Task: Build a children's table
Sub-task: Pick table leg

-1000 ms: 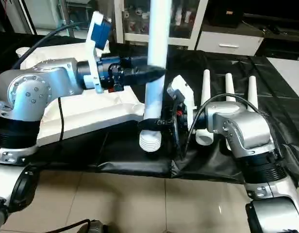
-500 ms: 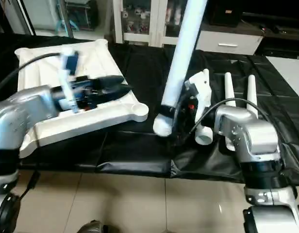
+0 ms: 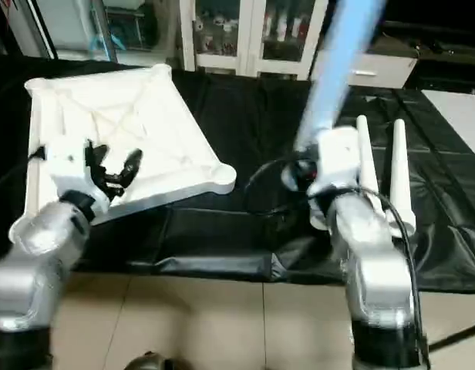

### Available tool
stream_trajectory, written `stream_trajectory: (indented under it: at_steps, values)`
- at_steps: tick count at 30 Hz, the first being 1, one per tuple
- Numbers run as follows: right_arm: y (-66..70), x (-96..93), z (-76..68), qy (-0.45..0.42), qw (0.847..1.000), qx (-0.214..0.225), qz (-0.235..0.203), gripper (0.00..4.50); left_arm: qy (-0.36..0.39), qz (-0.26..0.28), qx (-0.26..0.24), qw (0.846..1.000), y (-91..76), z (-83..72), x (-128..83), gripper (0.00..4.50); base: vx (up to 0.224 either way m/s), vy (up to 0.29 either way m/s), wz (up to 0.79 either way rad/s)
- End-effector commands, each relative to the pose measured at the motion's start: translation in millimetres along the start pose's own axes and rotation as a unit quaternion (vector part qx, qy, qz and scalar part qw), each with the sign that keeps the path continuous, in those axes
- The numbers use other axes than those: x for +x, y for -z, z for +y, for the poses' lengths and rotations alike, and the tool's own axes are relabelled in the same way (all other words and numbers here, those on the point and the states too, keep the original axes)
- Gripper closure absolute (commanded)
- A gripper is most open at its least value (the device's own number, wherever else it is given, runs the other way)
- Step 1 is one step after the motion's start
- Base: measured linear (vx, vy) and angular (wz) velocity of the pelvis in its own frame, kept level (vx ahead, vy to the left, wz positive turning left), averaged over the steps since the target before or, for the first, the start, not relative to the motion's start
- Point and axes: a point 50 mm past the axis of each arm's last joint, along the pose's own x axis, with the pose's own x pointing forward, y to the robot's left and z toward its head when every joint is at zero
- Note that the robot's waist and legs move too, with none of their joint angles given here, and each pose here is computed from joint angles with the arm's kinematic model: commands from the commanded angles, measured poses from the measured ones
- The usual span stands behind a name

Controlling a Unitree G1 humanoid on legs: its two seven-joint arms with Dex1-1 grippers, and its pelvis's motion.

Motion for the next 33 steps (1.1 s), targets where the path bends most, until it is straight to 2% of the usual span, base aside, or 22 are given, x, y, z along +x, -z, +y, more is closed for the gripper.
stream_trajectory:
  at_steps: [1, 2, 8, 11, 12, 21, 33]
  values:
    - [-6.4, -3.1, 3.7, -0.010, 0.999, 0.026, -0.025, 2.64, -0.015, -0.009, 0.012, 1.000, -1.7, -0.3, -0.3, 1.03, 0.000, 0.000, 0.00]
    - [-1.9, -5.1, 9.2, -0.020, 0.999, 0.043, -0.019, 2.64, -0.004, -0.015, 0.018, 1.000, -1.2, -6.1, 1.3, 1.03, 0.000, 0.000, 0.00]
    - [8.3, -5.0, 20.8, -0.039, 0.999, 0.014, -0.005, 2.64, 0.002, -0.027, 0.036, 0.999, -4.2, -23.1, 8.0, 1.03, 0.000, 0.000, 0.00]
    - [8.3, -3.8, 22.4, -0.035, 0.999, 0.003, -0.005, 2.64, 0.003, -0.027, 0.033, 0.999, -4.0, -26.6, 9.2, 1.03, 0.000, 0.000, 0.00]
    - [9.1, -3.4, 19.1, -0.013, 1.000, -0.012, 0.000, 2.64, 0.007, -0.025, 0.032, 0.999, -2.4, -29.3, 9.5, 1.03, 0.000, 0.000, 0.00]
    - [11.3, -5.5, 12.2, 0.004, 1.000, 0.018, 0.007, 2.64, -0.001, -0.025, 0.036, 0.999, -0.1, -31.1, 5.5, 1.03, 0.000, 0.000, 0.00]
    - [13.4, -8.5, 15.4, -0.003, 1.000, 0.015, 0.015, 2.64, -0.002, -0.020, 0.042, 0.999, 1.7, -31.9, 3.6, 1.03, -0.002, -0.048, 0.01]
